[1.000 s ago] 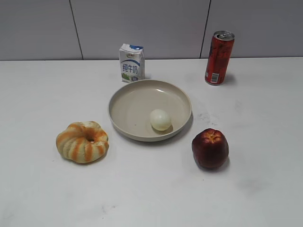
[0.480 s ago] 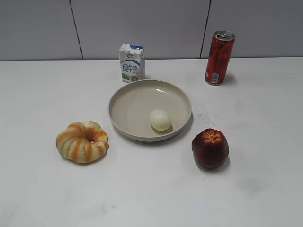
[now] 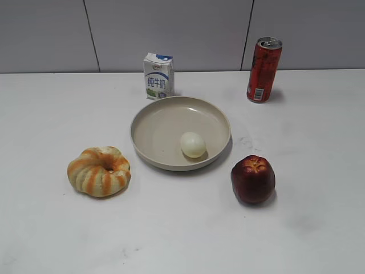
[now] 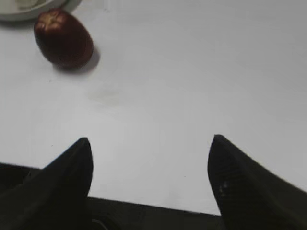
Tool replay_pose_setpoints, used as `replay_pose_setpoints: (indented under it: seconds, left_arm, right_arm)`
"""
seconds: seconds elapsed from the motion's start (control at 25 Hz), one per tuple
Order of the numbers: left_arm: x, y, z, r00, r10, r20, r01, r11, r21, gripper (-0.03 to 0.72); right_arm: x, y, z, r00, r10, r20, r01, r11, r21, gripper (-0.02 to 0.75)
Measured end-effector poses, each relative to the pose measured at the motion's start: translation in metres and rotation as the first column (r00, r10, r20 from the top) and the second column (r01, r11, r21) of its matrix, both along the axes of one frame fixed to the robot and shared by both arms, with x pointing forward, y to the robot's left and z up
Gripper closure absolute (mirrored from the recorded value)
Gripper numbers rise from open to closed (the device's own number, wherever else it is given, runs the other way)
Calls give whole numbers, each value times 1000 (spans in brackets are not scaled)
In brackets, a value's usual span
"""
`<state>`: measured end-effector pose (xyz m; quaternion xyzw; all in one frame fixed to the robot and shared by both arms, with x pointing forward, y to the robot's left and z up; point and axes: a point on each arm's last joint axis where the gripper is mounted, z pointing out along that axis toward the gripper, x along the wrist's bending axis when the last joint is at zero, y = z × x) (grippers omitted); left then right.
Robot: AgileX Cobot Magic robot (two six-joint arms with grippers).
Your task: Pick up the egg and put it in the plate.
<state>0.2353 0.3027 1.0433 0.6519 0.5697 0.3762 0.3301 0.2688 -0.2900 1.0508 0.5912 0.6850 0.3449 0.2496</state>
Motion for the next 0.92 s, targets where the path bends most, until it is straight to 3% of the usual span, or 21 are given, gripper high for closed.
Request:
replay_pose_setpoints:
  seconds: [0.28,0.92]
  left_arm:
    - [0,0,0,1000,0,0,0,1000,0,242]
    - [0,0,0,1000,0,0,0,1000,0,242]
  right_arm:
    - [-34,-6,3,967,-135,217,129,991,44,176]
    - [-36,-6,3,963,-140,231,133,990,47,176]
